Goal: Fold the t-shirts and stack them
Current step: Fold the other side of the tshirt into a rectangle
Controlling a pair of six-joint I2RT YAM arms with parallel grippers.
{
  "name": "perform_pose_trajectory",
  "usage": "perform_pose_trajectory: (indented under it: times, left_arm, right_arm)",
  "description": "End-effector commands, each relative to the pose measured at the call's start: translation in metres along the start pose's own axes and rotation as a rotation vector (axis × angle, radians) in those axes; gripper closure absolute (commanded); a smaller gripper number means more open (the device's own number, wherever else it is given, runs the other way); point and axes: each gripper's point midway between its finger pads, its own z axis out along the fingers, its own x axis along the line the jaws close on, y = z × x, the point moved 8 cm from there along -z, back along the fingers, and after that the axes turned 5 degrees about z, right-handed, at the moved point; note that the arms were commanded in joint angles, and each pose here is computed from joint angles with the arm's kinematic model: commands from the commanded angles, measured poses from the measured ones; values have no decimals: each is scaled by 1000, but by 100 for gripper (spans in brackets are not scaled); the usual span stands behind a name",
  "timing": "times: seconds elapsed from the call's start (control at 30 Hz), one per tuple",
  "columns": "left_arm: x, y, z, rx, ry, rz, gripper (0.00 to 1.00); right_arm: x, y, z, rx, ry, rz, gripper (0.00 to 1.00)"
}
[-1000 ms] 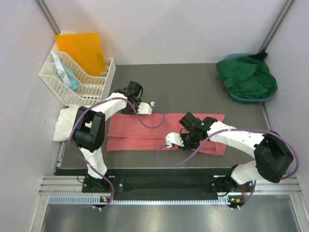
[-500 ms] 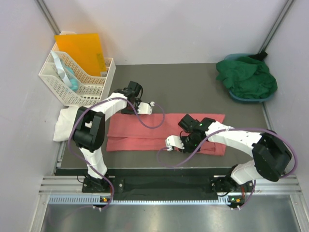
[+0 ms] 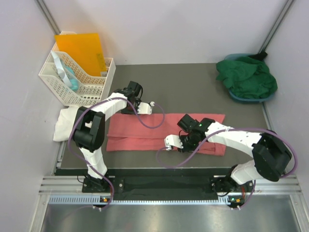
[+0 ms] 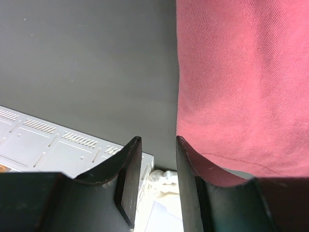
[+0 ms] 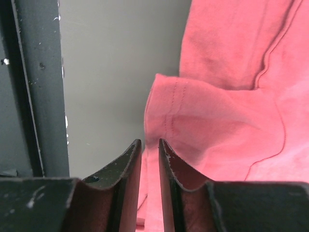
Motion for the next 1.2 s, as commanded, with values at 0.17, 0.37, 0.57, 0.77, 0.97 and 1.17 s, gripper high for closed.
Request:
perform_pose_trajectory:
  times: [0.17, 0.37, 0.57, 0.77, 0.97, 1.17]
  left_arm:
    - [10, 0, -5, -11, 17, 8, 60]
    - [10, -1, -5, -11, 19, 7, 60]
    - [10, -2, -3, -12, 14, 8, 60]
    - [10, -2, -1, -14, 9, 9, 60]
    - [10, -3, 1, -16, 6, 8, 60]
    - [10, -2, 3, -22, 2, 8, 60]
  right_arm:
    - [-3, 14, 6, -52, -46, -33, 79]
    - [0, 14, 9, -51, -23, -28, 79]
    - [3, 14, 8, -50, 7, -33, 76]
    - [3, 12, 16, -35, -10, -27, 100]
    - [4, 14, 16, -40, -1, -22, 100]
    - [2, 35, -2, -95, 61, -18, 100]
